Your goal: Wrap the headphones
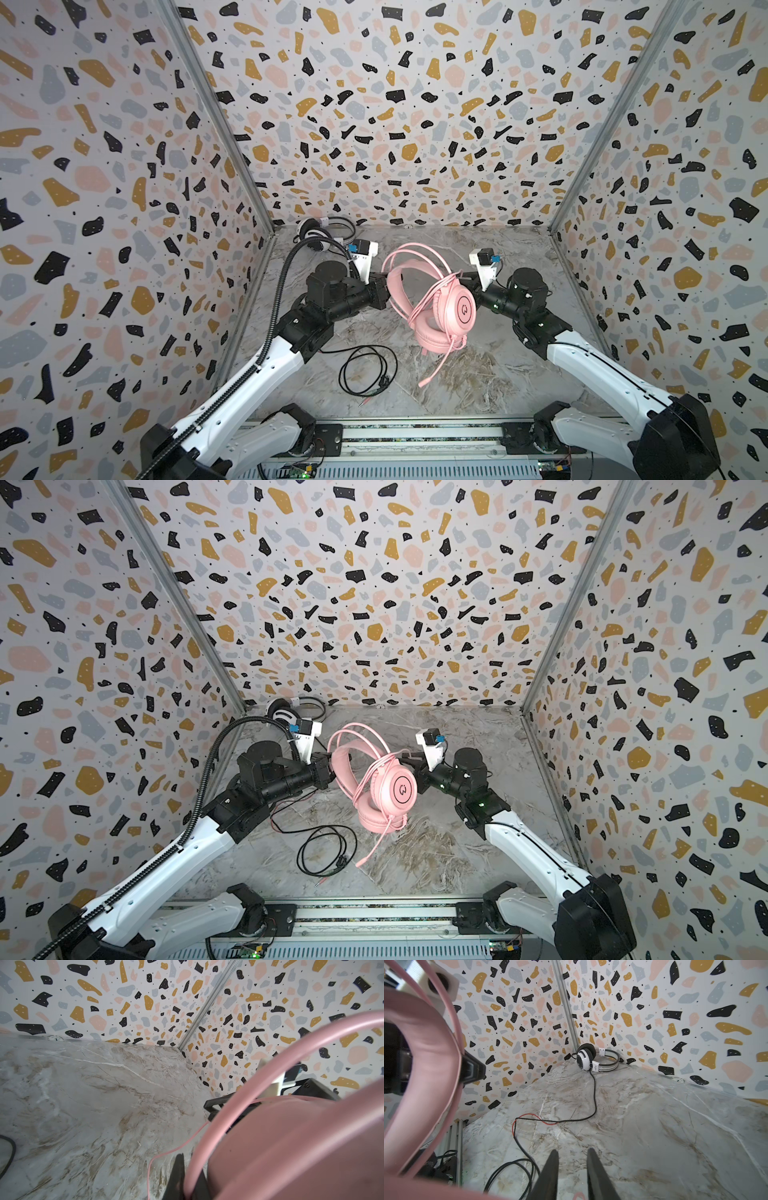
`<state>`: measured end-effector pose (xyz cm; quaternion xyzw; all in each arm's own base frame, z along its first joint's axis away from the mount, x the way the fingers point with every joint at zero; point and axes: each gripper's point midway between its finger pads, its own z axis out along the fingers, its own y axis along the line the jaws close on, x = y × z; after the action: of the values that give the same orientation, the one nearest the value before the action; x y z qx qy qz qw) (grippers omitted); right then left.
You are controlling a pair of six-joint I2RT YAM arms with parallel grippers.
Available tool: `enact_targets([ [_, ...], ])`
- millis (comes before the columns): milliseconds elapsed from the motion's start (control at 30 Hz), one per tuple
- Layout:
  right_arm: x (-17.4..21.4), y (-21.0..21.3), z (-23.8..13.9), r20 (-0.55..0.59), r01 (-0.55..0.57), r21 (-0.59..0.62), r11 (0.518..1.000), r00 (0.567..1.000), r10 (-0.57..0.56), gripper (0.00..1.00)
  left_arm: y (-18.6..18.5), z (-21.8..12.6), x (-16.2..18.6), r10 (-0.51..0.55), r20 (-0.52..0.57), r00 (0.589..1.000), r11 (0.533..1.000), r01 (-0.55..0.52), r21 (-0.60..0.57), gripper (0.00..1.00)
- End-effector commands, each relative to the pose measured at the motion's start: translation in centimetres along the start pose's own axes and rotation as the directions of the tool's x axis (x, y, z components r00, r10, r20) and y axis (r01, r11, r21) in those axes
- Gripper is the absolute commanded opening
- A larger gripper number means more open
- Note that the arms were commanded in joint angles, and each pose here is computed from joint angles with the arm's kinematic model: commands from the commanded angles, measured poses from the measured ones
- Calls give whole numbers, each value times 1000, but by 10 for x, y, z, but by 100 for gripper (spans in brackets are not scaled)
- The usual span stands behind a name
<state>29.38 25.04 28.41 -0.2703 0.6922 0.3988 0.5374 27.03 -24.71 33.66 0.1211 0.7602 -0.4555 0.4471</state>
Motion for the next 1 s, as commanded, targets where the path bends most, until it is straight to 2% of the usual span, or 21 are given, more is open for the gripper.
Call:
enact_targets([
  [0,-15,6,4,68,-25,-56,998,997,28,24,-53,-21,-53,-3,148,989,986,-21,163,0],
  [100,-6,-1,11,65,-52,-51,997,996,55,23,-55,-24,-62,-27,173,985,987,-1,160,0],
  [267,3,8,28,72,-119,-161,980,989,132,25,-62,-21,-67,-56,166,984,981,24,193,0],
  [400,19,12,47,46,-142,-176,974,987,152,25,-66,-19,-72,-63,155,986,980,31,199,0],
  [667,59,20,56,-1,-195,-182,964,980,198,15,-64,-29,-104,-98,267,959,989,65,130,0],
  [800,79,26,54,-17,-214,-162,963,977,215,10,-39,-39,-124,-192,404,894,981,189,48,0],
  [867,89,34,54,-31,-246,-181,952,969,244,8,-24,-48,-133,-254,491,833,960,279,23,0],
  [967,103,51,60,-58,-258,-211,943,966,251,8,-9,-56,-144,-288,580,762,939,345,13,0],
])
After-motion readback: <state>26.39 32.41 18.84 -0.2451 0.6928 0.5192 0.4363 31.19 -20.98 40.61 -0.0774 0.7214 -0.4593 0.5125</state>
